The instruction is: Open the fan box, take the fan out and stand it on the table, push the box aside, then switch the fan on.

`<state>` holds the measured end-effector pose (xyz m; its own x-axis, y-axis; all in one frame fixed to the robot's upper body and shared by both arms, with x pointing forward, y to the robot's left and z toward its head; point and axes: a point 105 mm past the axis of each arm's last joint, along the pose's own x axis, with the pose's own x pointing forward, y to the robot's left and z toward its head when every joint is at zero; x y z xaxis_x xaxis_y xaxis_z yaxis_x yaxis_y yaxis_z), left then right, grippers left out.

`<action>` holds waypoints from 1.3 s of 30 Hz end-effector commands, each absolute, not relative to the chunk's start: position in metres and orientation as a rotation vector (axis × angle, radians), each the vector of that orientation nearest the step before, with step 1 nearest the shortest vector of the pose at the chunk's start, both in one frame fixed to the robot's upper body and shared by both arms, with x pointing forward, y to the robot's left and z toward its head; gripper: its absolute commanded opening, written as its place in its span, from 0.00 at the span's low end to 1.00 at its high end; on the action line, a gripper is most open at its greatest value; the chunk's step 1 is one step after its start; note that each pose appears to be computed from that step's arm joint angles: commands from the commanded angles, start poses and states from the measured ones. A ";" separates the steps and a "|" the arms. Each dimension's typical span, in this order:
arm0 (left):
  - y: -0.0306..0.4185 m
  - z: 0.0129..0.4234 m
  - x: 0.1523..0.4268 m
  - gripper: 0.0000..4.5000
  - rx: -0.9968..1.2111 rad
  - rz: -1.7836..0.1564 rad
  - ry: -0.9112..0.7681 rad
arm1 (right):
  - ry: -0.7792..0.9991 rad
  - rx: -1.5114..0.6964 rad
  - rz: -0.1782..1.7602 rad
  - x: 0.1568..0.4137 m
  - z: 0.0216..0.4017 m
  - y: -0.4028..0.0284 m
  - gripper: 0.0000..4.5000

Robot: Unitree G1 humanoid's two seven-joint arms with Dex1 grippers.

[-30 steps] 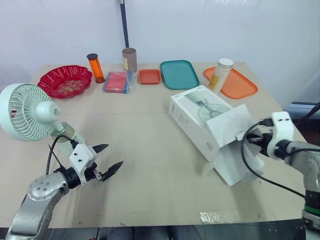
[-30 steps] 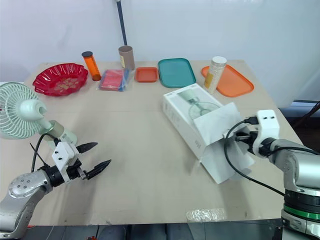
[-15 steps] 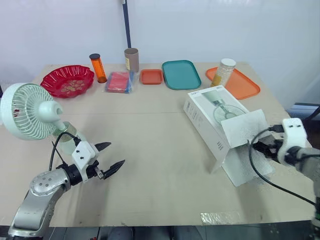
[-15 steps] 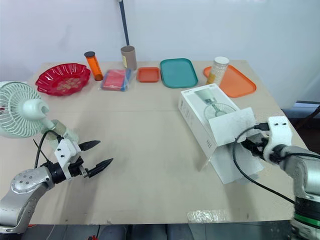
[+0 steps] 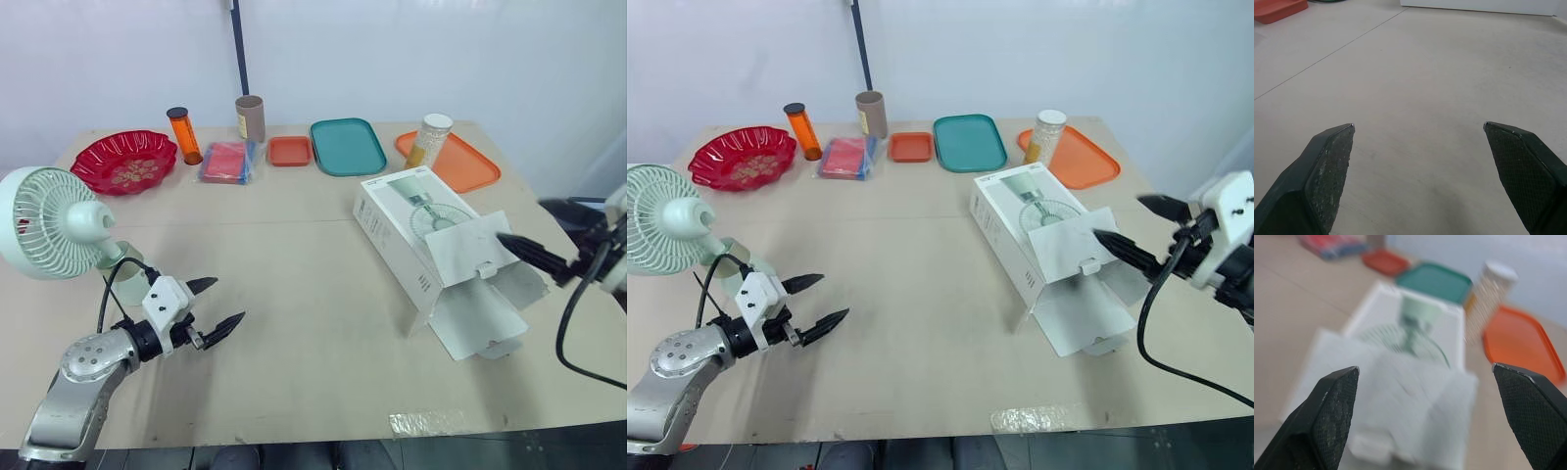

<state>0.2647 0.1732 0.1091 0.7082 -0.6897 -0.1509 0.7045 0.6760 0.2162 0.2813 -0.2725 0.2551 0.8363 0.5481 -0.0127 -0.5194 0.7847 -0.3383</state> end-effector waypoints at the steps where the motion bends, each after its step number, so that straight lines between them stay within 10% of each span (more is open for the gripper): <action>1: 0.171 0.123 0.261 1.00 0.285 -0.782 0.003 | -0.227 -0.298 0.780 0.280 0.275 -0.215 0.99; 16: 0.167 0.142 0.240 1.00 0.329 -0.784 -0.022 | -0.206 -0.222 1.122 0.304 0.238 -0.089 0.99; 39: 0.267 0.193 0.187 1.00 0.216 0.193 -0.288 | -0.145 -0.196 1.356 0.321 0.208 -0.020 0.99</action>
<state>0.1926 0.2622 0.1870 0.9545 0.1296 0.2686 -0.1831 0.9656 0.1848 0.3244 -0.0243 0.1972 0.2354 0.9714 -0.0300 -0.9579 0.2267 -0.1763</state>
